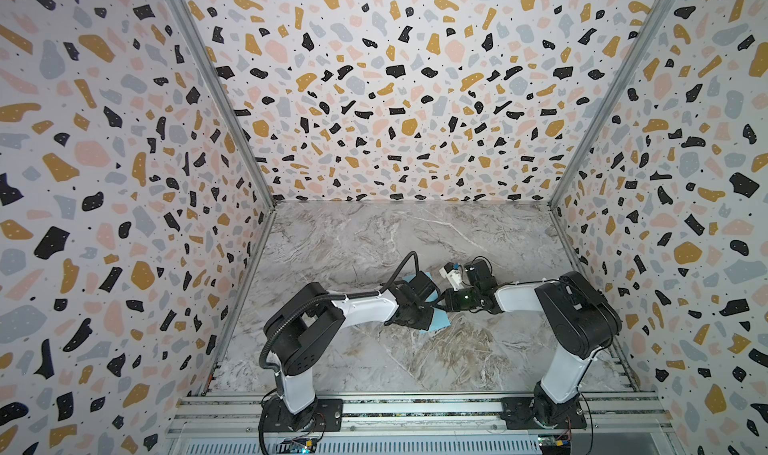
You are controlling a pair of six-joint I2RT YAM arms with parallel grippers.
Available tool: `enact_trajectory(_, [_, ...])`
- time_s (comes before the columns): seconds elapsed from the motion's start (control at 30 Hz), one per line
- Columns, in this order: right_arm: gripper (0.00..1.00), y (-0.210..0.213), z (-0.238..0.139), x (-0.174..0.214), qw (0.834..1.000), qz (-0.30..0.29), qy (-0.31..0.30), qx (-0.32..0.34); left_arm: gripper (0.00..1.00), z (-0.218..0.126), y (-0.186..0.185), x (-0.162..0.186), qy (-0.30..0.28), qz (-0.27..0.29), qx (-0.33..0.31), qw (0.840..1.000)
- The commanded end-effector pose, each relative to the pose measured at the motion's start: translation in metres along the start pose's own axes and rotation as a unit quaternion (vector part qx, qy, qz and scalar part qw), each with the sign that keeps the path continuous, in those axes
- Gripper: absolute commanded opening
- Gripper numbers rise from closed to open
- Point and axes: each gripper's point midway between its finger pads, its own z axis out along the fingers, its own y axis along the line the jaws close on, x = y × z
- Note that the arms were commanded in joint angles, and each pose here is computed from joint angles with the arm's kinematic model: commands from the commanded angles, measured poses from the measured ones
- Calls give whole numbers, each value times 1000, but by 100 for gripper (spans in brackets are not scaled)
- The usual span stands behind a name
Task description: Fold a paper plane with a square sheet of paper (pick it up from the middle)
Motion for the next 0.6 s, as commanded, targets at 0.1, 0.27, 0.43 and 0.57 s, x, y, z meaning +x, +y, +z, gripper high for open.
enact_trajectory(0.1, [5, -29, 4, 24, 997, 44, 32, 52, 0, 1, -10, -20, -8, 19, -8, 1000])
enact_trajectory(0.27, [5, -31, 5, 28, 997, 53, 35, 52, 0, 10, -7, -23, -9, 16, -18, 1000])
enact_trajectory(0.43, [5, -32, 5, 30, 996, 57, 37, 52, 0, 15, 5, -12, 5, 13, -39, 999])
enact_trajectory(0.57, [5, -33, 6, 32, 996, 60, 38, 54, 0, 14, 11, 4, 18, 14, -50, 998])
